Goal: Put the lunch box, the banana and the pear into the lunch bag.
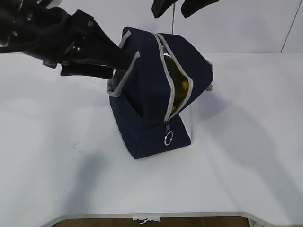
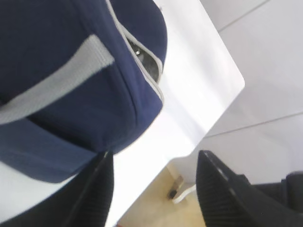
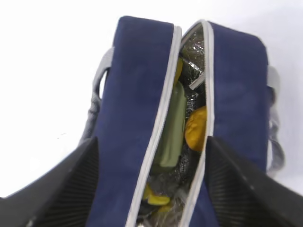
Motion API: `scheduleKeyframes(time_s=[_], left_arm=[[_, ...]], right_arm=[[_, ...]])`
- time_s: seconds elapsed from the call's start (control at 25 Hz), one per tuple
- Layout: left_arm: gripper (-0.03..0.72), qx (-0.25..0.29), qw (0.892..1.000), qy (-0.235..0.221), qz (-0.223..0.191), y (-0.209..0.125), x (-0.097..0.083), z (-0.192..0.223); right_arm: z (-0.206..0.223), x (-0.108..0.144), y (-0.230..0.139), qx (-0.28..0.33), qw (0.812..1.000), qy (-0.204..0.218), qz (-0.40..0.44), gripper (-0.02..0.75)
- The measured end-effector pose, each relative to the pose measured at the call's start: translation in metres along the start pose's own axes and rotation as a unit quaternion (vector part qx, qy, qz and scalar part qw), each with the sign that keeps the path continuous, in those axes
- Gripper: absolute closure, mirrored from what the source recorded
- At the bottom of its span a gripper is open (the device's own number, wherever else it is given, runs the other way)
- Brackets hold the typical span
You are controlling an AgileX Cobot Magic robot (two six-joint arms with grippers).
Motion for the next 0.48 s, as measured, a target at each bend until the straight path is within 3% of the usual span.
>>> scheduleKeyframes(time_s=[0.36,0.48], left_arm=[[0.265,0.08,0.997,-0.002,0.013,-0.021,-0.003,-0.045],[0.265,0.116,0.993,0.029,0.006,-0.032,-0.001,-0.056]], right_arm=[[-0.041,-0.007,-0.042,0.022,0.999,-0.013,-0.02,0.209],[-0.052,-0.008,-0.055,0.019,1.0,-0.011,-0.023,0.209]])
Point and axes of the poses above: a point on each arm's last joint axis where the gripper is mounted, z pointing out along that axis toward the gripper, x along the wrist's bending axis when the last joint is at zero, y = z × x, the point moved 5 cm from there along z, pointing out along that axis toward the gripper, and after that the axes turned 13 degrees about z, right-handed, at the moved point
